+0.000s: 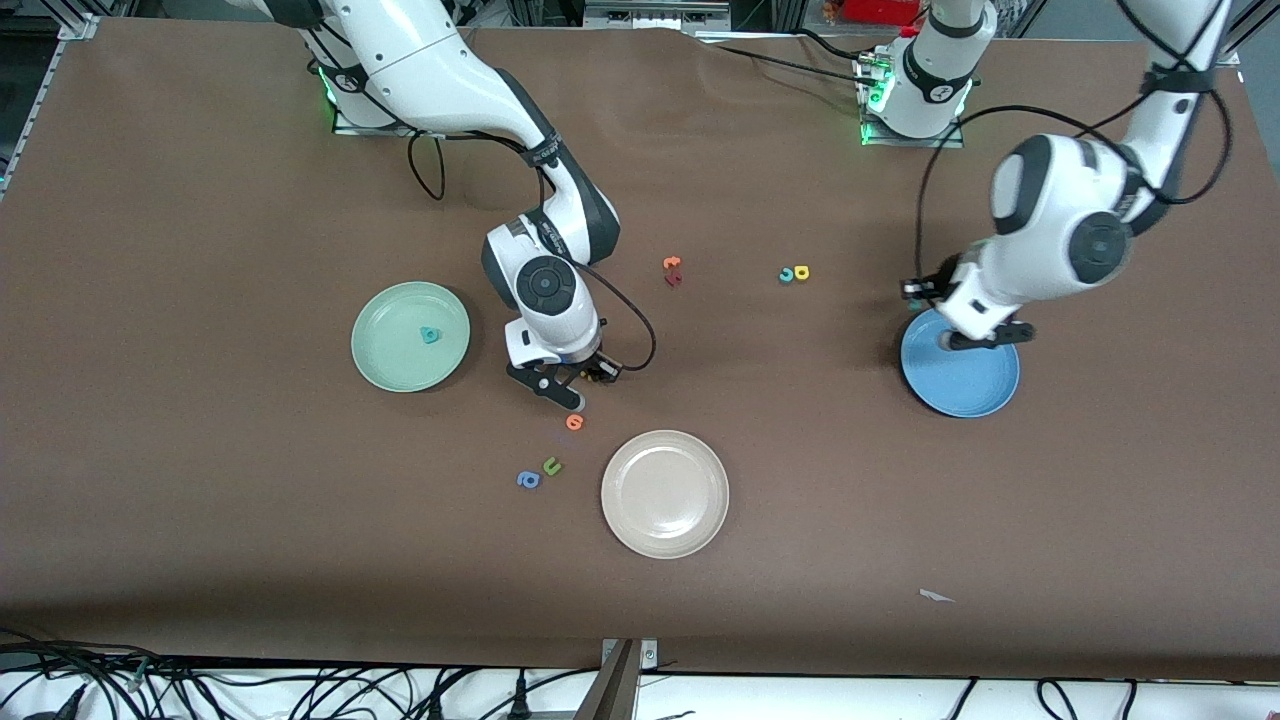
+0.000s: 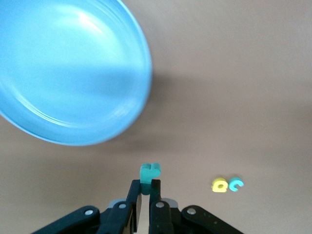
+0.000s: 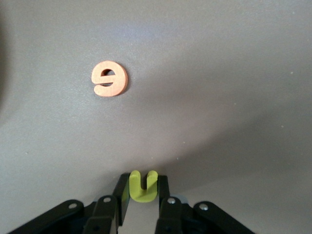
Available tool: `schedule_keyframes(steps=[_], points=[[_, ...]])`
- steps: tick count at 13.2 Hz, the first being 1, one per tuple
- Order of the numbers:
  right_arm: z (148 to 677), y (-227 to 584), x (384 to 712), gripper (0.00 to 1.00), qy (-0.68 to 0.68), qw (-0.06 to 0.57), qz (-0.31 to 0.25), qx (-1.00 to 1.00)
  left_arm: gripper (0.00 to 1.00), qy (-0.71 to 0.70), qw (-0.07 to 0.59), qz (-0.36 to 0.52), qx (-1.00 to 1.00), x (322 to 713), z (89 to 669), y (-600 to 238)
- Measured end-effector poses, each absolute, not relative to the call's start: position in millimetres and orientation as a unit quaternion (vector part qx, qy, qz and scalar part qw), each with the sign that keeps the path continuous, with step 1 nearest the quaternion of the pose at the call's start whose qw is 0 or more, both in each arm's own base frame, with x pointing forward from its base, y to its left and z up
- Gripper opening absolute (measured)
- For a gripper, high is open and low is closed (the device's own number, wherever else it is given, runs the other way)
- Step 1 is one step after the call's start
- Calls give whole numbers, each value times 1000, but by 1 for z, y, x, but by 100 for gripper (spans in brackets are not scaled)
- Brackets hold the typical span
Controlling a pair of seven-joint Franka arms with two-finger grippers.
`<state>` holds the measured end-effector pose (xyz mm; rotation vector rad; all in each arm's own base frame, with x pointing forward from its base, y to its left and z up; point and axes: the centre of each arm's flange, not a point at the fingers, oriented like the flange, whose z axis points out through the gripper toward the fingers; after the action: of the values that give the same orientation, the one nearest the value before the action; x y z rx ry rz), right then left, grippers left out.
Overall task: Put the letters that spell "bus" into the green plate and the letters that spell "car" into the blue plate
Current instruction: 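Carry the teal l onto the blue plate and open the left gripper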
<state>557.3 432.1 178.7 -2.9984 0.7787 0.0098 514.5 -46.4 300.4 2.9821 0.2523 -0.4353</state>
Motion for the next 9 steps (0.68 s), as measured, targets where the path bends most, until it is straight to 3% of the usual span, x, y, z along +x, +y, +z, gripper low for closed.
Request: schedule_keyframes(steps=[4,9], points=[[179,432,557,31,251,22,3,-968,11,63,30,-138,988,524,291,47],[179,432,558,28,251,22,3,-968,11,59,48,-155,985,551,224,68]])
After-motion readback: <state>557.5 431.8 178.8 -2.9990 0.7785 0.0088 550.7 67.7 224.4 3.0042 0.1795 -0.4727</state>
